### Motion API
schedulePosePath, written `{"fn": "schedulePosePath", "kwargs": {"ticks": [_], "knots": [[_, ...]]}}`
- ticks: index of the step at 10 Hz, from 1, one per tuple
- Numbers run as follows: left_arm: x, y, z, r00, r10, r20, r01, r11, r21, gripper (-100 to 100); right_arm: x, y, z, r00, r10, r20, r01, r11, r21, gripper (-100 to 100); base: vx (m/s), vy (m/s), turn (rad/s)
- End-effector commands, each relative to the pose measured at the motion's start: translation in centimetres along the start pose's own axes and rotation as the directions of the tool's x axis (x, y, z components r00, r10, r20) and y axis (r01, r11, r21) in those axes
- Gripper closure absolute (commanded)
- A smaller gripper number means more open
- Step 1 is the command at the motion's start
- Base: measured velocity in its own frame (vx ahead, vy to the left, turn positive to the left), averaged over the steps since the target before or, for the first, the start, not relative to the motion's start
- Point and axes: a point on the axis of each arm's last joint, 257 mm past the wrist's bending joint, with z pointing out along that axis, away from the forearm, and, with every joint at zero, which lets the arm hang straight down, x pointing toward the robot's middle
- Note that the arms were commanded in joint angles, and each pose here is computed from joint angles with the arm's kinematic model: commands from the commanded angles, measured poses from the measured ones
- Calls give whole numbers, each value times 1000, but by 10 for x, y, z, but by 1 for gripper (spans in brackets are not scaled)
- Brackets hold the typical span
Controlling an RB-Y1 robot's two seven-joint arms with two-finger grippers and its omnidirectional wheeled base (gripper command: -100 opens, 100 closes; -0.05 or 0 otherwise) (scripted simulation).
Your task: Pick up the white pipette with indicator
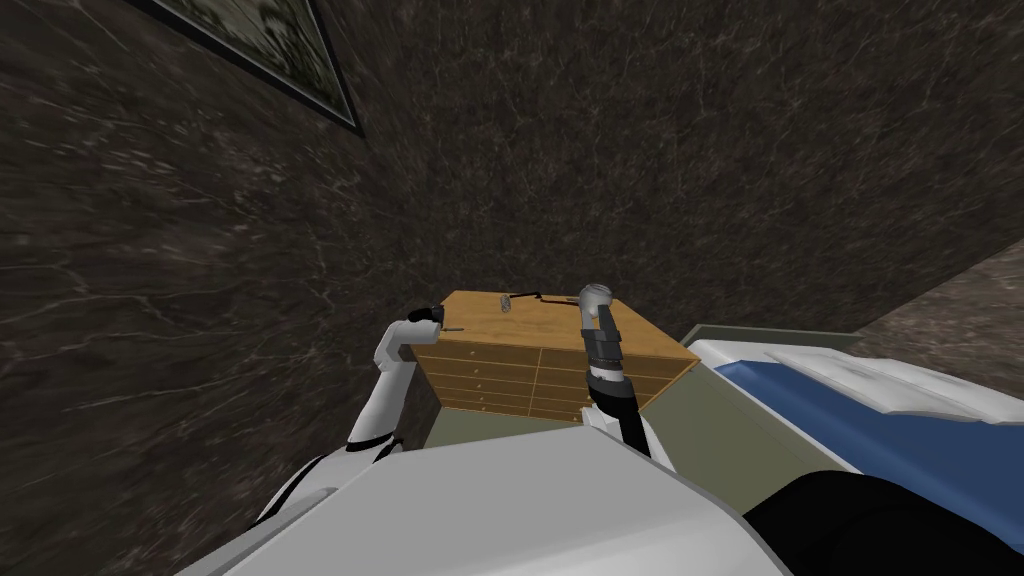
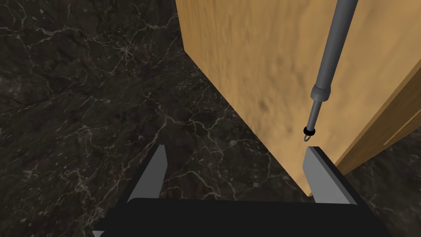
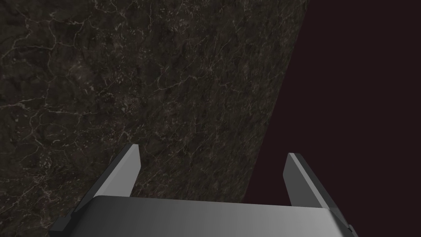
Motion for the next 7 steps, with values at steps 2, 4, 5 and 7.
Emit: {"fn": "schedulePosePath", "kwargs": {"ticks": [2,4,5,7], "knots": [[-1,17,6,1000,1,1,-1,996,-90,-100,0,0,0,1000,0,0,0,1000,0,0,34,0,-27],[-2,29,10,1000,1,-1,-1,987,-161,-100,0,0,0,1000,0,0,0,1000,0,0,57,-5,-25],[-2,30,9,1000,1,-1,-1,986,-167,-100,0,0,0,1000,0,0,0,1000,0,0,26,0,2],[-2,44,11,1000,1,-5,-2,970,-243,-100,0,0,0,1000,0,0,0,1000,0,0,38,-1,-28]]}}
